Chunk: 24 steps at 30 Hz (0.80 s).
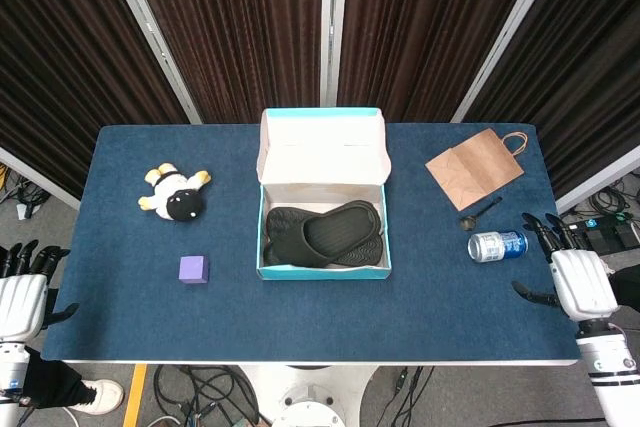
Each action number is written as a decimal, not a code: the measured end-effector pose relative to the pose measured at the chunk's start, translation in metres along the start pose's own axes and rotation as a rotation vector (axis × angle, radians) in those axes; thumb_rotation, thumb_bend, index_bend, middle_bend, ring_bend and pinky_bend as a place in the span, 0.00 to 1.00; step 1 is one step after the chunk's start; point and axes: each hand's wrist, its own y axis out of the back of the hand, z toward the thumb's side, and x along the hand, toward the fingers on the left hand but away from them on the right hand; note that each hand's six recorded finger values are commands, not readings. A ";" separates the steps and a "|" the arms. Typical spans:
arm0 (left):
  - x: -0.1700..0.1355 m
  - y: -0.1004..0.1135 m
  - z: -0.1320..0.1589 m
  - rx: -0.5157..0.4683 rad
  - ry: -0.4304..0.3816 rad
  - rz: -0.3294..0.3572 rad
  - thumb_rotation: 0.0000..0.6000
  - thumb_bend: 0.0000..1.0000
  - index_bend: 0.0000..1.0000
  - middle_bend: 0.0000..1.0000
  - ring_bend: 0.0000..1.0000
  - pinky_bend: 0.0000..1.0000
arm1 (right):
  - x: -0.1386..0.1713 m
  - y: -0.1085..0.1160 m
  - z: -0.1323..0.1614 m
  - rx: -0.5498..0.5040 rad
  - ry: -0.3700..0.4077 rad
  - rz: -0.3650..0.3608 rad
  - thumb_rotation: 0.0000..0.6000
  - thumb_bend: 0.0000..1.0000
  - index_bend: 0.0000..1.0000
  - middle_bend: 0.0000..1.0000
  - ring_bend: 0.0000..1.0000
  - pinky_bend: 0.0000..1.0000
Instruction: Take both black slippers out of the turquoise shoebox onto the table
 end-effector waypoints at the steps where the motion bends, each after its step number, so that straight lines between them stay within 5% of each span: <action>1: 0.000 0.000 0.000 0.000 0.000 -0.001 1.00 0.00 0.21 0.17 0.05 0.05 | -0.001 0.000 0.001 0.001 0.003 0.001 1.00 0.05 0.09 0.21 0.07 0.19; 12: -0.003 0.004 0.000 -0.001 -0.002 0.012 1.00 0.00 0.21 0.17 0.05 0.05 | -0.029 -0.003 0.035 0.070 0.136 0.052 1.00 0.05 0.08 0.18 0.07 0.19; 18: -0.009 0.006 -0.002 -0.005 0.000 0.024 1.00 0.00 0.21 0.17 0.05 0.05 | -0.077 -0.014 0.091 0.190 0.302 0.140 1.00 0.05 0.08 0.13 0.05 0.19; 24: -0.014 0.004 -0.009 -0.011 0.019 0.028 1.00 0.00 0.21 0.17 0.05 0.05 | -0.138 -0.048 0.170 0.344 0.467 0.240 1.00 0.01 0.00 0.07 0.00 0.14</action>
